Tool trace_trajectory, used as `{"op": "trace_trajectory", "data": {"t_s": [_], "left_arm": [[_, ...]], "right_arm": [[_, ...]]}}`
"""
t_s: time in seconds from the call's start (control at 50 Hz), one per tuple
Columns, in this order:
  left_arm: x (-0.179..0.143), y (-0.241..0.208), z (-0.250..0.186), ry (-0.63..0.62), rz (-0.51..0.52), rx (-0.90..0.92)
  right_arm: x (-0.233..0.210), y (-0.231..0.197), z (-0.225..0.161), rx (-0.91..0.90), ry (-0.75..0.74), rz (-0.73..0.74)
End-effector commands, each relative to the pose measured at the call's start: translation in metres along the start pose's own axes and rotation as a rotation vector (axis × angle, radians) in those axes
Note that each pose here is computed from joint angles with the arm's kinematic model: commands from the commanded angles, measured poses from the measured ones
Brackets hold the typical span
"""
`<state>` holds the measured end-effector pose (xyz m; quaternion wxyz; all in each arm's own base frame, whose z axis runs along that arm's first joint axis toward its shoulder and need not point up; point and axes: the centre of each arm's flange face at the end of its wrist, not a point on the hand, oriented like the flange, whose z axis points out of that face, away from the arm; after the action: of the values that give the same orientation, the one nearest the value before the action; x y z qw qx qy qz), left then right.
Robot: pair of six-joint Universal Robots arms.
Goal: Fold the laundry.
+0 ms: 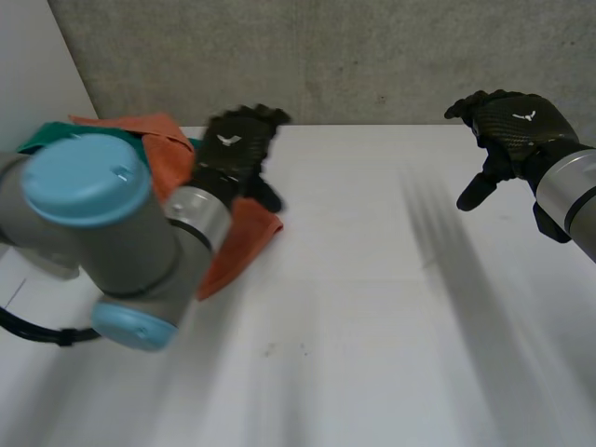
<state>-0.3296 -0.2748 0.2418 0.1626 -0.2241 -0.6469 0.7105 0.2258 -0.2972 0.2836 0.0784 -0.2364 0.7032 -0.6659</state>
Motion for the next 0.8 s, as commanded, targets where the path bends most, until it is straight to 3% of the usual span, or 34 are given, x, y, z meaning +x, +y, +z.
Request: {"op": "trace_trajectory", "data": {"t_s": [0.02,0.08,0.16,0.36,0.52,0.6,0.68,0.8], "left_arm": [[-0.058,0.048,0.033,-0.012,0.474,-0.086],[-0.085,0.08,0.051,-0.004,0.651,-0.128],[-0.099,0.113,0.068,0.009,0.747,-0.154],[-0.105,0.149,0.087,0.028,0.755,-0.155],[-0.099,0.136,0.083,-0.021,0.745,-0.163],[-0.071,0.087,0.073,-0.066,0.697,-0.083],[-0.035,0.05,0.057,-0.06,0.548,0.003],[0.025,0.005,0.024,0.032,0.212,0.072]], "right_arm": [[-0.002,0.006,0.001,-0.018,-0.003,-0.03],[-0.002,0.01,0.002,-0.031,-0.006,-0.028],[-0.004,0.021,0.007,-0.063,-0.014,-0.022],[-0.003,0.023,0.008,-0.069,-0.012,-0.021],[-0.002,0.023,0.008,-0.068,-0.011,-0.022],[-0.002,0.023,0.008,-0.068,-0.011,-0.022],[0.001,0.02,0.009,-0.06,-0.001,-0.023],[0.003,0.016,0.009,-0.048,0.004,-0.024]]}}
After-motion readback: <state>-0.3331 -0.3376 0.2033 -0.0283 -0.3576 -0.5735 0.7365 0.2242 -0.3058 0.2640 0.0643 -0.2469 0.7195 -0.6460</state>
